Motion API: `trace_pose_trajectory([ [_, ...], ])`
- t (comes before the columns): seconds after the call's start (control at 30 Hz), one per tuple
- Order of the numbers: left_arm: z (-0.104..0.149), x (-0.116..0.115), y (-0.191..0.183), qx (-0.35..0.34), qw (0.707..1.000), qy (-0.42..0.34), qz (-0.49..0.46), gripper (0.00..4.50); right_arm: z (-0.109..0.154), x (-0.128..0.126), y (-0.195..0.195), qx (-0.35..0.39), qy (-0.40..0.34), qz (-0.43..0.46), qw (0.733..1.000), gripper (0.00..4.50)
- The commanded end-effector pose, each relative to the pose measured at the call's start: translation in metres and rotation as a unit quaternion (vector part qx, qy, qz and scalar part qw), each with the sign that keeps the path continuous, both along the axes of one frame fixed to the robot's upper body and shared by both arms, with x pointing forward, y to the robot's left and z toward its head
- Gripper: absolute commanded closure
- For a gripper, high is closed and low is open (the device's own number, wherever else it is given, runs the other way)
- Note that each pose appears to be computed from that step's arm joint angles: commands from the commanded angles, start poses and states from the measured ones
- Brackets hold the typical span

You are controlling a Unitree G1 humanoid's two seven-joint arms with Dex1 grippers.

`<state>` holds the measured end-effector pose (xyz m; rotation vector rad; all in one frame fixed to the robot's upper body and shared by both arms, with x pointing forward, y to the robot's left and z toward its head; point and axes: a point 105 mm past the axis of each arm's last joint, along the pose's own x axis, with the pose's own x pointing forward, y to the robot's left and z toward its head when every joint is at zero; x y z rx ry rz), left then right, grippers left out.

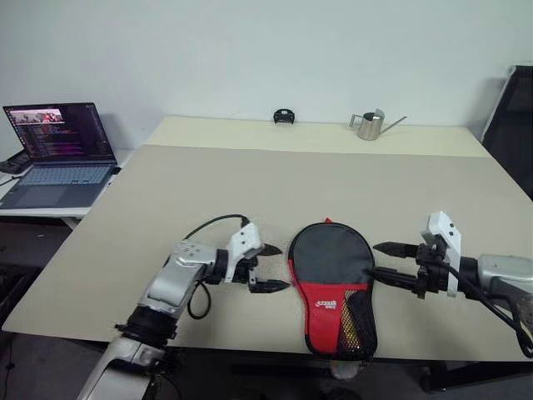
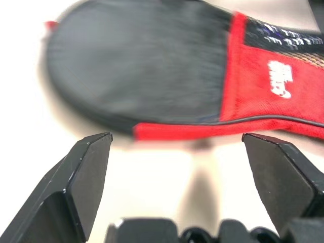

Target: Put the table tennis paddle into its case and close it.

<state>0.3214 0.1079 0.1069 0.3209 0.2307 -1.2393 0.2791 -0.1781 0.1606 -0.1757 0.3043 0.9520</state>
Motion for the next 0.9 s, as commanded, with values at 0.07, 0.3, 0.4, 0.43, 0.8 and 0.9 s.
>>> trace_pose_trajectory([
  [0.07, 0.037, 0.001, 0.020, -0.049, 0.995, -0.051, 0.070, 0.00, 0.010, 0.021, -0.015, -0.012, -0.039, -0.016, 0.999, 0.91],
  [0.3, 0.061, -0.007, 0.042, -0.051, 0.980, -0.099, 0.164, 0.00, 0.021, 0.058, -0.053, -0.022, -0.069, -0.079, 0.994, 0.91],
  [0.4, 0.066, -0.011, 0.045, -0.048, 0.975, -0.106, 0.190, 0.00, 0.020, 0.062, -0.068, -0.025, -0.061, -0.094, 0.993, 0.91],
  [0.43, 0.067, -0.014, 0.049, -0.044, 0.973, -0.107, 0.198, 0.00, 0.019, 0.063, -0.073, -0.031, -0.060, -0.100, 0.993, 0.91],
  [0.8, 0.059, -0.008, 0.053, 0.002, 0.972, -0.115, 0.206, 0.00, 0.025, 0.068, -0.093, -0.034, -0.053, -0.134, 0.989, 0.91],
  [0.9, 0.052, 0.000, 0.057, 0.000, 0.968, -0.110, 0.225, 0.00, 0.020, 0.069, -0.095, -0.038, -0.040, -0.142, 0.988, 0.91],
])
